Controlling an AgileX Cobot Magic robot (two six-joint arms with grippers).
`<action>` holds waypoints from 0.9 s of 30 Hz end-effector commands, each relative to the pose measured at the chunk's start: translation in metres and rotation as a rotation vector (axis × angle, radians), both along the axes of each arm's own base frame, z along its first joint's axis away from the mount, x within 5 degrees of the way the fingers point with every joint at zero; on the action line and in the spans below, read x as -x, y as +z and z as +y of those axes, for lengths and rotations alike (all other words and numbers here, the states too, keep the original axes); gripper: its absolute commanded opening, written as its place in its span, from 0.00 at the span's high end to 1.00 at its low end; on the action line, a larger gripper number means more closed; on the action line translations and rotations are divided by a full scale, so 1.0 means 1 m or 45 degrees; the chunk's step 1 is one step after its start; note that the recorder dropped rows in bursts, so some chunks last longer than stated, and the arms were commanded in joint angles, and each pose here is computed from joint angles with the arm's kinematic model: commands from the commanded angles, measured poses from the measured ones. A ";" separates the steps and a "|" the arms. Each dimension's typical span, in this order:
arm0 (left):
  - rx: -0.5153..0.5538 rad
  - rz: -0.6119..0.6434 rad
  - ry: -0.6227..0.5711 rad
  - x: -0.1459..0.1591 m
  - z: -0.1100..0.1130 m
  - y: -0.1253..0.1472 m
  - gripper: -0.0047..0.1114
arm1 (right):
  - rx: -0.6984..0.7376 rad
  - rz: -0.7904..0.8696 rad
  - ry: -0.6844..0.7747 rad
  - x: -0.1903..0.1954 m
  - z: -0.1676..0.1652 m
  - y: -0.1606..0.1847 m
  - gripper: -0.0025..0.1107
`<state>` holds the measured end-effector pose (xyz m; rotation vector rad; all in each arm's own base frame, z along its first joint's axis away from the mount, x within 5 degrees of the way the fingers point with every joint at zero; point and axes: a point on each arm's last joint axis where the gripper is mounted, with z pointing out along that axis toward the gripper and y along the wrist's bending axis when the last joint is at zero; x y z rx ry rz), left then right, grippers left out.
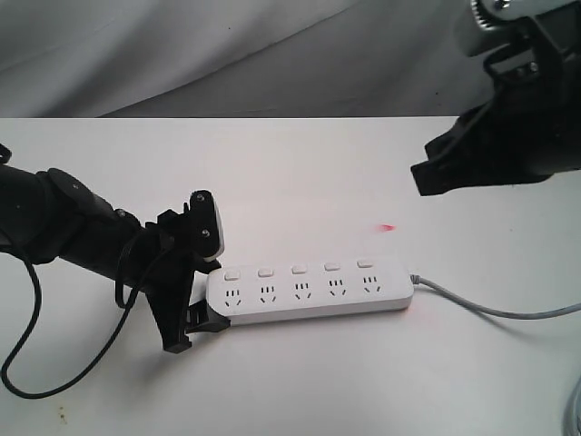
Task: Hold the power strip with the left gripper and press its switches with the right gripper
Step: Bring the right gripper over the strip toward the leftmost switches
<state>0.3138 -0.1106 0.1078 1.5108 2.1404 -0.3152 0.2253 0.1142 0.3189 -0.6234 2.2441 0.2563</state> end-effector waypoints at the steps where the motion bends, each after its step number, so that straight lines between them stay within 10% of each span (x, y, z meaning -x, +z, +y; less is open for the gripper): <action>1: -0.008 -0.013 0.010 -0.002 0.001 0.001 0.48 | 0.174 0.012 0.370 -0.026 0.023 -0.003 0.98; 12: -0.008 -0.013 0.010 -0.002 0.001 0.001 0.48 | 0.082 0.177 0.847 -0.130 0.073 -0.070 0.98; 27: -0.008 -0.013 0.010 -0.002 0.001 0.001 0.48 | 0.011 0.113 1.135 -0.134 0.107 -0.124 0.98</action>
